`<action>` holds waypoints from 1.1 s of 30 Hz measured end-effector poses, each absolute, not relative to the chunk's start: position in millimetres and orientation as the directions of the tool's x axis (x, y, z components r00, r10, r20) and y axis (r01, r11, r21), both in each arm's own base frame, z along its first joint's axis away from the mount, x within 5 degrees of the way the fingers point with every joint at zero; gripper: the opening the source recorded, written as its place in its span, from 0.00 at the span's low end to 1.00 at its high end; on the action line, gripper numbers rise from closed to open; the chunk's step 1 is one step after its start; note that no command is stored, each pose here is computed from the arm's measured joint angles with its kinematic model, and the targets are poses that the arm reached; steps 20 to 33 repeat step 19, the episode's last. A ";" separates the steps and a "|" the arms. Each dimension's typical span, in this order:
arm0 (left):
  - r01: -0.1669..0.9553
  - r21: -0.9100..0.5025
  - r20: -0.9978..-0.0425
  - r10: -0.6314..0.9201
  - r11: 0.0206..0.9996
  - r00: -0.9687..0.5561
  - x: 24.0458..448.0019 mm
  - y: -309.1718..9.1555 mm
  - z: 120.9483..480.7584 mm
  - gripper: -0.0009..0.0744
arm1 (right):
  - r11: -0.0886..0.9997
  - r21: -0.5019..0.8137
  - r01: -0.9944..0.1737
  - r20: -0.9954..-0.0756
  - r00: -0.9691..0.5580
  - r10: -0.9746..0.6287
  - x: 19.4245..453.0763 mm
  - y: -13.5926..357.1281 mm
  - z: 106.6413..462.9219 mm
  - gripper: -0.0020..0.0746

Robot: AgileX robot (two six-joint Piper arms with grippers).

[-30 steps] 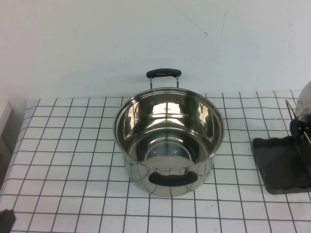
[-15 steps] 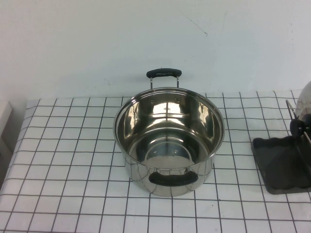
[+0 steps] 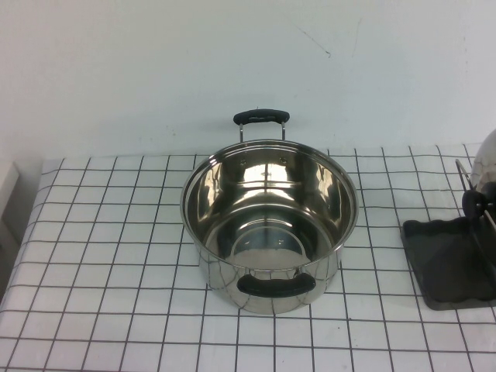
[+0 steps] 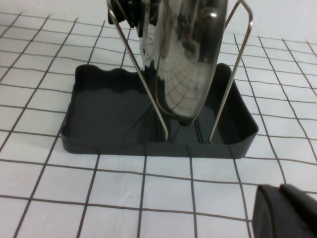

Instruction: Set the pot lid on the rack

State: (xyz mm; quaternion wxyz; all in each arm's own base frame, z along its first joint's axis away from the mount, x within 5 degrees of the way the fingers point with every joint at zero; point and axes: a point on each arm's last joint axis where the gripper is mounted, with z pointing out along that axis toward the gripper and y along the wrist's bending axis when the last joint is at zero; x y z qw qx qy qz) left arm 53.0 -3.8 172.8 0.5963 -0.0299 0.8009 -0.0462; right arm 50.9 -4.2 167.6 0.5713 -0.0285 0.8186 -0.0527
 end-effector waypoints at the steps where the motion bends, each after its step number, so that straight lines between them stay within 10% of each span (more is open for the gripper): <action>1: 0.007 -0.110 -0.952 -0.103 0.994 -0.287 53.0 -3.8 172.9 0.01 | 0.993 -0.119 0.014 -0.932 -0.346 -0.107 50.9 -4.2 167.6 0.02; 33: 0.008 -0.113 -0.951 -0.106 0.994 -0.291 52.8 -3.9 173.0 0.01 | 0.993 -0.115 0.015 -0.933 -0.346 -0.103 50.9 -4.2 167.6 0.02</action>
